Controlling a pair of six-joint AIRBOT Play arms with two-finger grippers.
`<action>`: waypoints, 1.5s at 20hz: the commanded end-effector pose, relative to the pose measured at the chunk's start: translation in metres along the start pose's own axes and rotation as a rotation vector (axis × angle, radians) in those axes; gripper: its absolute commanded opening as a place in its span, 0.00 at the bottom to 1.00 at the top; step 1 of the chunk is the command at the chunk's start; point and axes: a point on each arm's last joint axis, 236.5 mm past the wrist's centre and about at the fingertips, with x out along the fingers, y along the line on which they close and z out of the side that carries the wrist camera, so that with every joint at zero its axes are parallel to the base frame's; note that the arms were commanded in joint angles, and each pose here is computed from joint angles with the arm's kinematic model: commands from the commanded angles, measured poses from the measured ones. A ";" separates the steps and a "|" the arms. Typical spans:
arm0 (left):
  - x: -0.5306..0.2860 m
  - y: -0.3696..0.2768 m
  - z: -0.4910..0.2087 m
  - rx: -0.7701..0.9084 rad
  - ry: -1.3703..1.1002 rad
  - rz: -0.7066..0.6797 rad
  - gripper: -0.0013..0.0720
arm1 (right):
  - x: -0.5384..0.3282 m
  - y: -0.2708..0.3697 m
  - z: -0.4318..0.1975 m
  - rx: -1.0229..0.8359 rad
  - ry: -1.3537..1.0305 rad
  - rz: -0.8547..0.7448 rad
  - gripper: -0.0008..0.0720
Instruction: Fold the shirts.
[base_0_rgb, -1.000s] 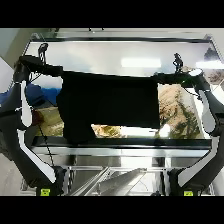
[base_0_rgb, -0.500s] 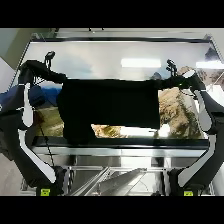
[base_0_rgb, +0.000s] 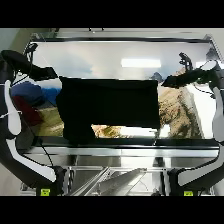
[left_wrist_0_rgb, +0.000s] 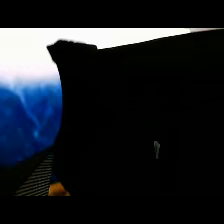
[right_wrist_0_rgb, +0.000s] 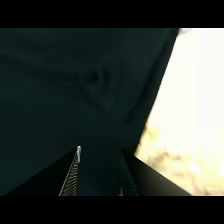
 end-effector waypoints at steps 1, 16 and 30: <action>-0.019 -0.004 -0.071 -0.147 0.131 -0.066 0.96 | -0.040 -0.008 -0.035 0.074 0.074 0.026 0.43; 0.057 -0.076 -0.287 -0.311 0.293 -0.116 0.96 | 0.004 -0.034 -0.161 0.386 0.123 0.136 0.43; 0.047 -0.105 -0.249 -0.219 0.286 -0.274 0.05 | 0.020 -0.025 -0.173 0.402 0.151 0.167 0.43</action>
